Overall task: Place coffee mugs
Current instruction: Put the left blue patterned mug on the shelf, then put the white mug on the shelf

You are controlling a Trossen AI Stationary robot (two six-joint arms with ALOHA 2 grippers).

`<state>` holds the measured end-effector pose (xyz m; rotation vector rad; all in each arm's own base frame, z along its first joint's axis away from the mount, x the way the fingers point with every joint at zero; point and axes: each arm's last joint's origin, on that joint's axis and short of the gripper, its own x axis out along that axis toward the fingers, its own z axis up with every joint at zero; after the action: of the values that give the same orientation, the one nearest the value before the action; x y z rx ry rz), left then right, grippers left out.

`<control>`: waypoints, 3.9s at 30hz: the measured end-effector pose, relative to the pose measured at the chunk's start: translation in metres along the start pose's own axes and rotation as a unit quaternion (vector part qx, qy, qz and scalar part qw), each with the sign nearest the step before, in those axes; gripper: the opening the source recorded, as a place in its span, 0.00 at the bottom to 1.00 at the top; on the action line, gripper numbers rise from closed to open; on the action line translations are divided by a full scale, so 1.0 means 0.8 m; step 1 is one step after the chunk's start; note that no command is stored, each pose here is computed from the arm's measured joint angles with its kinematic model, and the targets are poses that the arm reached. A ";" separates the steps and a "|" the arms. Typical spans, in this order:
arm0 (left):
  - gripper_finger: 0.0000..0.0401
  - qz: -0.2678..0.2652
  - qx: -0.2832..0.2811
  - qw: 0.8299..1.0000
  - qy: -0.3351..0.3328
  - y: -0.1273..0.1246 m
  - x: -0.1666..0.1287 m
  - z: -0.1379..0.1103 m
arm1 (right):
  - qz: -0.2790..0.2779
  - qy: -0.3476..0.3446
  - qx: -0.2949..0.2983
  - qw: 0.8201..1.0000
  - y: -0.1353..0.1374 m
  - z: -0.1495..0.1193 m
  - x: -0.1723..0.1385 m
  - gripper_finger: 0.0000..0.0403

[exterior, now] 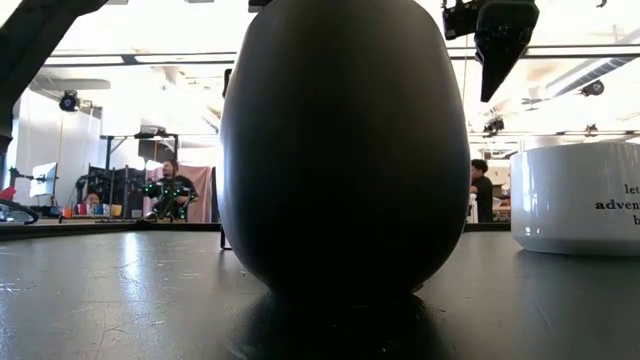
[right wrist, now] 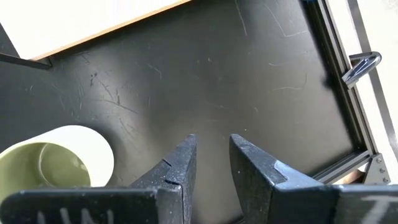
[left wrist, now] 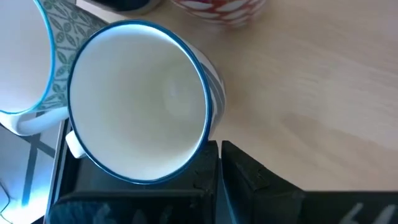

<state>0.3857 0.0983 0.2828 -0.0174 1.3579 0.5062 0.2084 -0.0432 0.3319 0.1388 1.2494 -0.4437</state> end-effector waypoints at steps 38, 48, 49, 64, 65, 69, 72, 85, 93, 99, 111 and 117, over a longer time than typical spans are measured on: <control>0.01 -0.045 0.028 0.998 -0.038 -0.066 -0.057 -0.022 | 0.039 0.020 -0.002 0.999 0.003 -0.007 0.003 0.21; 0.01 -0.041 -0.068 0.994 -0.080 -0.059 -0.082 -0.107 | 0.046 0.028 0.016 0.998 0.005 -0.048 0.023 0.21; 0.01 -0.052 -0.078 0.991 -0.099 -0.061 -0.084 -0.119 | 0.053 0.020 0.020 0.998 0.005 -0.052 0.024 0.21; 0.01 -0.124 -0.057 0.925 -0.355 -0.105 -0.090 -0.259 | 0.135 0.017 0.133 0.982 0.019 -0.084 0.033 0.21; 0.01 -0.115 -0.060 0.923 -0.362 -0.106 -0.087 -0.265 | 0.136 0.022 0.144 0.980 0.022 -0.086 0.034 0.21; 0.01 -0.100 -0.058 0.919 -0.376 -0.108 -0.072 -0.282 | 0.136 0.047 0.176 0.974 0.035 -0.093 0.042 0.20; 0.01 -0.094 -0.057 0.923 -0.368 -0.108 -0.061 -0.287 | 0.136 0.060 0.191 0.970 0.045 -0.096 0.043 0.18; 0.01 -0.081 -0.048 0.933 -0.346 -0.114 -0.041 -0.292 | 0.154 0.082 0.208 0.962 0.097 -0.094 0.053 0.21; 0.01 -0.071 -0.038 0.939 -0.334 -0.113 -0.038 -0.295 | 0.116 0.104 0.186 0.970 0.110 -0.088 0.074 0.31; 0.01 -0.068 -0.036 0.941 -0.331 -0.113 -0.035 -0.296 | 0.086 0.097 0.171 0.977 0.112 -0.086 0.081 0.33; 0.01 -0.045 -0.020 0.951 -0.306 -0.125 -0.018 -0.293 | 0.051 0.127 0.137 0.981 0.123 -0.082 0.105 0.29; 0.01 -0.036 -0.011 0.955 -0.294 -0.126 -0.014 -0.294 | 0.046 0.133 0.126 0.982 0.124 -0.083 0.111 0.23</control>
<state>0.2026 -0.0661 0.2117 0.0618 0.7643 0.4209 0.2111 0.0475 0.2138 0.4824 1.4385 -0.5152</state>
